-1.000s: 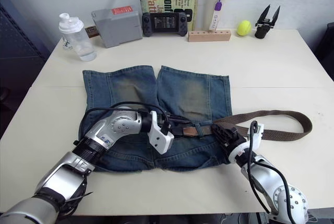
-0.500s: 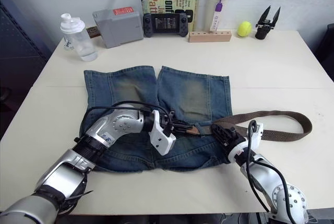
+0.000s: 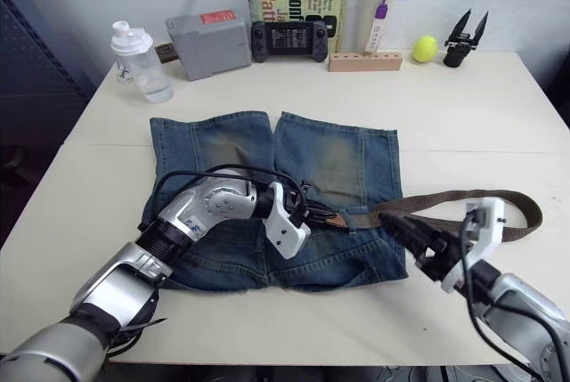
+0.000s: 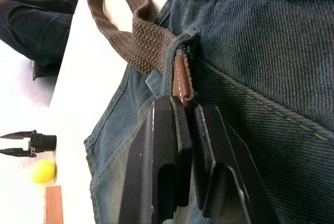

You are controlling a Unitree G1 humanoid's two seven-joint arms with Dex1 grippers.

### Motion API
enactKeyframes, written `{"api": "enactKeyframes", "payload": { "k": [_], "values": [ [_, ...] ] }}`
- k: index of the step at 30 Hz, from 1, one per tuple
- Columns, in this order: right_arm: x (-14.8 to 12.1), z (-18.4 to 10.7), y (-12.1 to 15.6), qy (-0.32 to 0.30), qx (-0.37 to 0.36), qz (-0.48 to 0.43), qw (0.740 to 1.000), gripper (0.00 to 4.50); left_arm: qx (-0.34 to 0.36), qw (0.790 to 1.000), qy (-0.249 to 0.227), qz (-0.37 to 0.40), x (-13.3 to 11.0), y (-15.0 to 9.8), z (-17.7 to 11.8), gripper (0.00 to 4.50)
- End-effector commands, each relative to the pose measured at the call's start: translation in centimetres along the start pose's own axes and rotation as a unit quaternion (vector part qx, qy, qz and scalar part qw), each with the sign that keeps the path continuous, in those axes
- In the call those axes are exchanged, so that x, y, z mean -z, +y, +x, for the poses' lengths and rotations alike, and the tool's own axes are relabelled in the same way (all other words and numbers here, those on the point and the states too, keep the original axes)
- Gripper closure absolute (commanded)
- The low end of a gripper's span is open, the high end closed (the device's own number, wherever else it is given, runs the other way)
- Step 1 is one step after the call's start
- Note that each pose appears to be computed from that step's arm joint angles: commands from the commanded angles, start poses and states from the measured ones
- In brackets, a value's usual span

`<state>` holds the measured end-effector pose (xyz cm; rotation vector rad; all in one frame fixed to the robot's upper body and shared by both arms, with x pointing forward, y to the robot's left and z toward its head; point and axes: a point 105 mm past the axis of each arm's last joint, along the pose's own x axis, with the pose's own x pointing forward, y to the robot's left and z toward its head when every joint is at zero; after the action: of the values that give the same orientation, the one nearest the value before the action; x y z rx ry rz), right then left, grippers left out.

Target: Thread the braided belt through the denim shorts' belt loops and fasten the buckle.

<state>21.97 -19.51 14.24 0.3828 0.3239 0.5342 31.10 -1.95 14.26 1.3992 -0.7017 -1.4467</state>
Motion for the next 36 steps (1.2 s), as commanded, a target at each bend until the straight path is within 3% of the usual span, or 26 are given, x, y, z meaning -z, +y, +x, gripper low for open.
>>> {"api": "enactKeyframes", "payload": {
  "k": [1, 7, 11, 15, 18, 20, 21, 29, 36],
  "values": [
    [1.6, 0.3, 0.1, 0.048, 0.007, -0.090, 0.995, 0.52, -0.011, 1.000, -0.003, 0.012, -0.1, 1.0, 0.1, 4.50],
    [5.0, 0.8, -2.0, 0.114, 0.057, -0.134, 0.983, 0.52, -0.017, 1.000, -0.004, 0.016, -0.2, 1.5, 0.3, 4.50],
    [6.0, 1.2, -2.5, 0.120, 0.069, -0.127, 0.982, 0.52, -0.018, 1.000, -0.006, 0.017, -0.3, 1.5, 0.4, 4.50],
    [5.8, 1.5, -2.9, 0.110, 0.085, -0.118, 0.983, 1.76, -0.018, 1.000, -0.004, 0.018, -0.3, 1.5, 0.3, 4.50],
    [5.5, 1.5, -3.6, 0.102, 0.102, -0.105, 0.984, 3.41, -0.017, 0.999, -0.002, 0.029, -0.3, 1.7, 0.4, 4.50],
    [5.0, 1.5, -4.4, 0.092, 0.124, -0.096, 0.983, 4.26, -0.015, 0.999, 0.001, 0.042, -0.3, 1.9, 0.5, 4.50],
    [4.8, 1.5, -4.8, 0.089, 0.132, -0.092, 0.983, 4.45, -0.014, 0.999, 0.002, 0.046, -0.3, 1.9, 0.5, 4.50],
    [2.3, 0.4, -8.9, 0.029, 0.237, -0.045, 0.970, 4.45, -0.063, 0.989, 0.023, 0.133, 0.0, 4.0, -0.5, 4.50],
    [1.6, 0.5, -9.5, 0.011, 0.259, -0.015, 0.966, 4.45, -0.103, 0.975, 0.021, 0.195, -0.7, 5.6, -1.7, 4.50]
  ]
}}
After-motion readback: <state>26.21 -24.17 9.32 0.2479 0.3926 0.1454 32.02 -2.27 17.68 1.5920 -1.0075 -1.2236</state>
